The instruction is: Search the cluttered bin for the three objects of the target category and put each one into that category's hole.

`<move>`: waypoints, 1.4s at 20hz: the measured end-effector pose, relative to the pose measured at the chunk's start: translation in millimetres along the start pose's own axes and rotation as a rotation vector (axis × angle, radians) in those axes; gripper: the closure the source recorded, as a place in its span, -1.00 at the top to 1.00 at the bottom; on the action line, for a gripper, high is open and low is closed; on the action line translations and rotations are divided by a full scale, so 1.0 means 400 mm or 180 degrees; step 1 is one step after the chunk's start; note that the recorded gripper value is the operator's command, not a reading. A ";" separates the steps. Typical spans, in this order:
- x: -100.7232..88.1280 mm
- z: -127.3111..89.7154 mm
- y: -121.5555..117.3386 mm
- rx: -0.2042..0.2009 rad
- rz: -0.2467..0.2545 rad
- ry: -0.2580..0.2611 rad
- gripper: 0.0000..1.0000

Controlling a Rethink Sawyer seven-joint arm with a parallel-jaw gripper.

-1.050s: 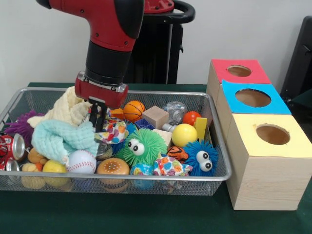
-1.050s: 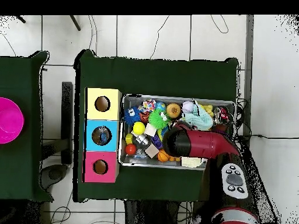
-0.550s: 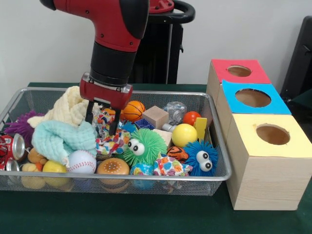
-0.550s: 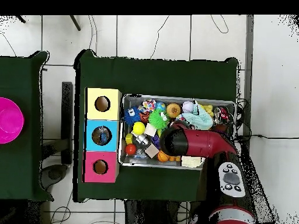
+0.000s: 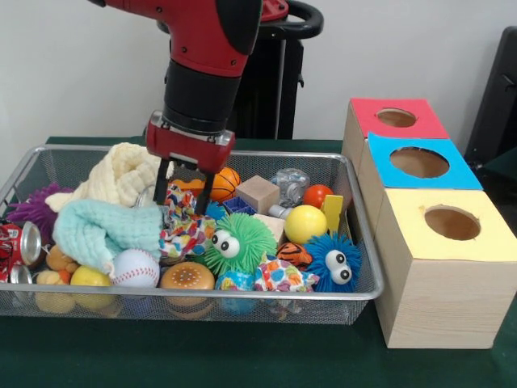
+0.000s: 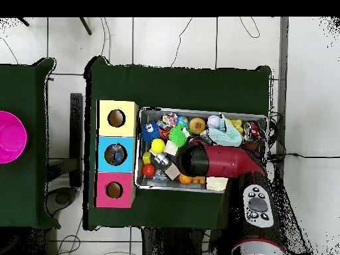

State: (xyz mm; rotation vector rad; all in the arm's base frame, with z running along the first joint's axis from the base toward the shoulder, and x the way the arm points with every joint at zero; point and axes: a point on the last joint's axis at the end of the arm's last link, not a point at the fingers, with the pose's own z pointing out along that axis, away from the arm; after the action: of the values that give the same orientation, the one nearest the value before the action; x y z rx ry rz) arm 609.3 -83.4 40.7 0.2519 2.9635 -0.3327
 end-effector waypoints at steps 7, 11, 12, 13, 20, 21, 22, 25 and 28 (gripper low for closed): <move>0.006 -0.055 0.053 -0.0043 0.0038 0.0174 1.00; 0.012 -0.081 0.086 -0.0083 0.0061 0.0217 1.00; 0.013 -0.086 0.094 -0.0096 0.0071 0.0222 1.00; 0.015 -0.090 0.102 -0.0109 0.0081 0.0227 1.00; 0.045 -0.099 0.150 -0.0224 0.0217 0.0348 1.00; 0.049 -0.099 0.153 -0.0232 0.0227 0.0363 1.00; 0.056 -0.098 0.157 -0.0241 0.0241 0.0385 1.00; 0.072 -0.098 0.171 -0.0267 0.0269 0.0438 1.00; 0.081 -0.097 0.182 -0.0291 0.0303 0.0477 1.00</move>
State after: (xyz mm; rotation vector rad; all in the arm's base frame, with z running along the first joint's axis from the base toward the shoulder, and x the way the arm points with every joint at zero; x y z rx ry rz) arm 586.0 0.5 57.7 0.4228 3.0894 -0.1730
